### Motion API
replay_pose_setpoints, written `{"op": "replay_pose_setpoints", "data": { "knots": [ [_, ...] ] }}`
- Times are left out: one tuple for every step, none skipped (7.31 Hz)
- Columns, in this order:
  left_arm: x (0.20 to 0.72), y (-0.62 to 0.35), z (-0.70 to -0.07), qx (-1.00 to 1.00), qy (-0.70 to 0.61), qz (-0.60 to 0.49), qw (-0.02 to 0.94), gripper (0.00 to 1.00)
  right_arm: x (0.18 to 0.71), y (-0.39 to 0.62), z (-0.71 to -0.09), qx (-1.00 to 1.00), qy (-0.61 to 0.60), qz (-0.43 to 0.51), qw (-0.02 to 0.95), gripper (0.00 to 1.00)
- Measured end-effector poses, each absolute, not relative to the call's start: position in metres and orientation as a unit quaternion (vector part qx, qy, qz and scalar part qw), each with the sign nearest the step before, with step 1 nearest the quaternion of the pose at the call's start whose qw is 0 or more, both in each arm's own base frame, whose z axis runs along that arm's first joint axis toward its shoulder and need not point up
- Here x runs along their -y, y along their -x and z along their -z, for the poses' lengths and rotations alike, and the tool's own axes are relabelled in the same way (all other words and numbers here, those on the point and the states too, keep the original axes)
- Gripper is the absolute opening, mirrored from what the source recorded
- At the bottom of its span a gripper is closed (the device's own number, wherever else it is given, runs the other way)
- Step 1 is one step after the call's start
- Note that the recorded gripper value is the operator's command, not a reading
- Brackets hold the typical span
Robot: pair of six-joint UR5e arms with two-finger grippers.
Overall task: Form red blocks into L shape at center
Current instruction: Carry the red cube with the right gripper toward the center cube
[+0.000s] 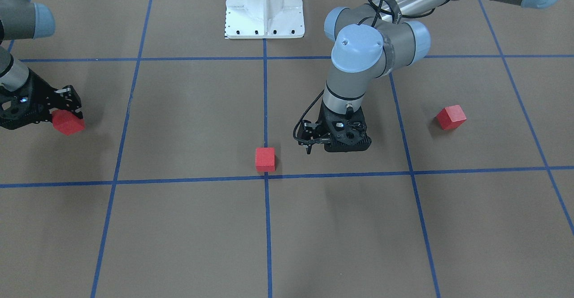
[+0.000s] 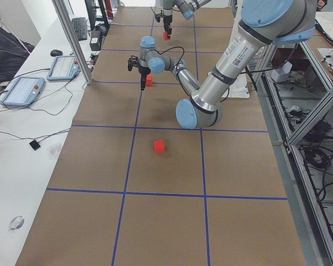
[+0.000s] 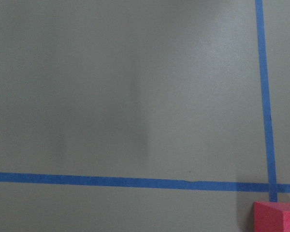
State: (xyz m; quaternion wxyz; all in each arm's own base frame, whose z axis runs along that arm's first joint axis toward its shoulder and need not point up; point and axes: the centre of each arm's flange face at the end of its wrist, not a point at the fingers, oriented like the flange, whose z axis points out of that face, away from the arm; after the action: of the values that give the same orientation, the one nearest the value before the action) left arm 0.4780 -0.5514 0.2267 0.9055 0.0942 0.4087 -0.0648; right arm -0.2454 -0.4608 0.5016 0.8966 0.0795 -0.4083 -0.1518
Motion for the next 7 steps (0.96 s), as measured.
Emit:
{"op": "replay_pose_setpoints", "data": {
  "knots": [
    [0.551, -0.463, -0.238, -0.407, -0.097, 0.069, 0.906, 0.99, 0.484, 0.261, -0.452, 0.406, -0.071, 0.146, 0.899, 0.00],
    [0.551, -0.448, -0.250, -0.404, -0.098, 0.075, 0.906, 0.96, 0.505, 0.278, -0.398, 0.402, -0.061, 0.142, 0.903, 0.00],
    [0.556, -0.438, -0.259, -0.400, -0.099, 0.082, 0.908, 0.99, 0.517, 0.298, -0.345, 0.400, -0.049, 0.134, 0.905, 0.00],
    [0.561, -0.433, -0.266, -0.396, -0.097, 0.087, 0.909, 0.99, 0.516, 0.329, -0.294, 0.401, -0.033, 0.112, 0.909, 0.00],
    [0.565, -0.432, -0.272, -0.391, -0.095, 0.091, 0.911, 0.99, 0.499, 0.373, -0.249, 0.402, -0.019, 0.085, 0.911, 0.00],
    [0.569, -0.430, -0.276, -0.388, -0.094, 0.095, 0.912, 0.99, 0.473, 0.422, -0.210, 0.404, -0.010, 0.065, 0.912, 0.00],
    [0.573, -0.427, -0.279, -0.386, -0.093, 0.100, 0.912, 0.99, 0.447, 0.469, -0.177, 0.406, -0.002, 0.052, 0.912, 0.00]
  ]
}}
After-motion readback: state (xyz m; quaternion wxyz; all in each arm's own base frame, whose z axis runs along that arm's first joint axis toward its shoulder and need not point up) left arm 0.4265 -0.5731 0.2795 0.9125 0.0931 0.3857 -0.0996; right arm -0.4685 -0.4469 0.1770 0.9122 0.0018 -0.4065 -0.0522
